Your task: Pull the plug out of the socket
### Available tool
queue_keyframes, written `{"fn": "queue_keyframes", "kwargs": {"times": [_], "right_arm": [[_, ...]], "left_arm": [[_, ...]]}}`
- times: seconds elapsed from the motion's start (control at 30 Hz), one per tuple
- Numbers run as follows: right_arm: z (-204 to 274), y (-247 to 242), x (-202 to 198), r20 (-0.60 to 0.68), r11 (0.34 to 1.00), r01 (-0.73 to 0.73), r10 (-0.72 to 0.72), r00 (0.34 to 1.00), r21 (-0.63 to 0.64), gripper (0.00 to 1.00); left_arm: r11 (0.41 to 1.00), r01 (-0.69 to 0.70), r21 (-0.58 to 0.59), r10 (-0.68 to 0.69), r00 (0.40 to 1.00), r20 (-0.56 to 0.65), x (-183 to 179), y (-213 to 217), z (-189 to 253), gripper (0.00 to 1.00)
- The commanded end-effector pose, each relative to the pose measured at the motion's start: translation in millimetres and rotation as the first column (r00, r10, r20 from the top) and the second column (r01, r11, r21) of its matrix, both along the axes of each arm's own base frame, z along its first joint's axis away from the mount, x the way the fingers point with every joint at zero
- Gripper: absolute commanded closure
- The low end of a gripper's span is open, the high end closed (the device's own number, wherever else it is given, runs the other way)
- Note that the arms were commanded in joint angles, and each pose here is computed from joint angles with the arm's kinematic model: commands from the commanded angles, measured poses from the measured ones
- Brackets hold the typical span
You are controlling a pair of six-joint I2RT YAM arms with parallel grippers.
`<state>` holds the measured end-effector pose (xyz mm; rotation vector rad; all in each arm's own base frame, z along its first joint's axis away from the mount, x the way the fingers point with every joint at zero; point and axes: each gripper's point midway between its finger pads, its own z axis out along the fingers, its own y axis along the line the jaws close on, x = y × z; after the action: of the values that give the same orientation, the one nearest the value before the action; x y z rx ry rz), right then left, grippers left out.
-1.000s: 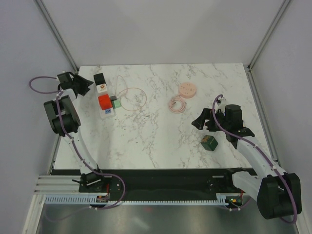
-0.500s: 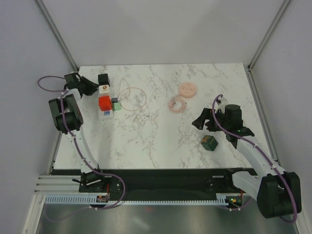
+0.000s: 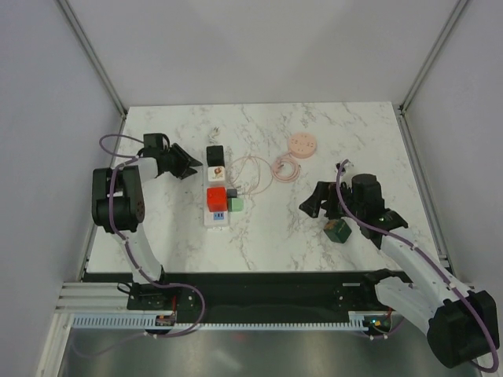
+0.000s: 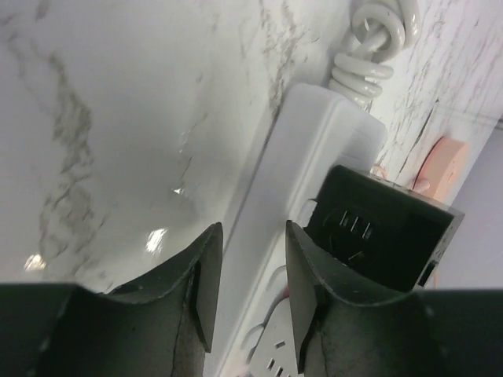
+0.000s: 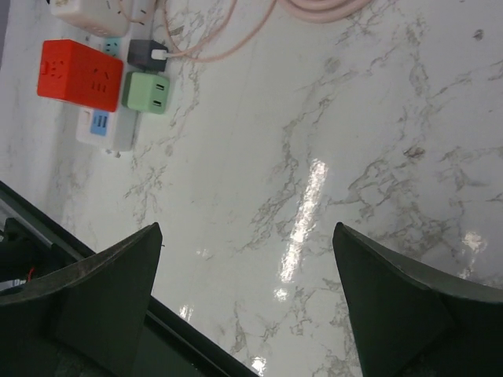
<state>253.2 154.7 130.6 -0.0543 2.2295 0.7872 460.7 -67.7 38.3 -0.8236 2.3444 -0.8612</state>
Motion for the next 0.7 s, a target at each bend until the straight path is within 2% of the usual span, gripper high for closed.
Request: {"fn": "queue_keyframes", "kwargs": {"times": [0.0, 0.03, 0.07, 0.13, 0.17, 0.23, 0.3, 0.37, 0.47, 0.5, 0.57, 0.63, 0.67], "right_arm": [[8.5, 13.2, -8.4, 0.0, 1.0, 0.004, -0.004, 1.0, 0.03, 0.02], [9.0, 16.6, -11.2, -0.009, 0.999, 0.005, -0.004, 1.0, 0.042, 0.02], [7.5, 21.4, -14.8, -0.017, 0.999, -0.002, 0.003, 1.0, 0.043, 0.02], [4.4, 26.6, -18.5, -0.027, 0.999, -0.005, 0.006, 1.0, 0.05, 0.02], [4.1, 34.1, -22.1, -0.034, 0.998, -0.013, 0.016, 0.999, 0.069, 0.02], [3.2, 44.3, -25.8, -0.044, 0.995, -0.028, 0.032, 0.999, 0.094, 0.02], [4.8, 61.3, -32.5, -0.049, 0.988, -0.057, 0.064, 0.997, 0.14, 0.02], [2.7, 79.7, -38.9, -0.061, 0.983, -0.086, 0.097, 0.993, 0.163, 0.02], [2.8, 105.5, -40.7, -0.052, 0.988, -0.103, 0.11, 0.993, 0.116, 0.02], [-9.5, 110.6, -35.8, -0.069, 0.995, -0.081, 0.085, 0.994, 0.062, 0.02], [3.6, 139.4, -41.6, -0.057, 0.991, -0.13, 0.131, 0.99, 0.028, 0.02], [-6.9, 154.9, -38.9, -0.048, 0.991, -0.108, 0.104, 0.993, -0.078, 0.02], [10.3, 165.9, -32.0, -0.023, 0.991, -0.094, 0.092, 0.995, -0.09, 0.02]], "left_arm": [[0.997, -0.076, 0.024, 0.077, 0.997, -0.022, -13.8, 28.1, 36.2, 0.52], [0.995, -0.095, 0.034, 0.097, 0.994, -0.051, -23.3, 34.2, 38.0, 0.51], [0.993, -0.107, 0.04, 0.108, 0.994, -0.023, -29.5, 36.4, 56.8, 0.5], [0.991, -0.124, 0.047, 0.126, 0.991, -0.041, -49.4, 37.9, 60.9, 0.46], [0.991, -0.125, 0.041, 0.125, 0.992, -0.008, -56.8, 35.7, 76.5, 0.46], [0.997, -0.082, 0.0, 0.082, 0.997, -0.011, -78.9, 21.7, 78.3, 0.46], [1.0, -0.016, -0.015, 0.017, 0.998, 0.054, -94.9, 7.8, 98.2, 0.46], [0.998, 0.055, 0.019, -0.056, 0.996, 0.064, -116.4, -5.8, 97.2, 0.46], [0.994, 0.067, 0.087, -0.076, 0.991, 0.108, -139.6, -12.4, 102.8, 0.46], [0.994, 0.06, 0.096, -0.069, 0.993, 0.099, -147.3, -12.3, 96.5, 0.46], [0.993, 0.035, 0.115, -0.051, 0.99, 0.134, -155.6, -8.9, 104.0, 0.49], [0.988, 0.005, 0.155, -0.028, 0.989, 0.146, -162.9, -1.6, 100.1, 0.53], [0.986, -0.008, 0.167, -0.016, 0.99, 0.143, -165.1, 1.2, 96.1, 0.55]]}}
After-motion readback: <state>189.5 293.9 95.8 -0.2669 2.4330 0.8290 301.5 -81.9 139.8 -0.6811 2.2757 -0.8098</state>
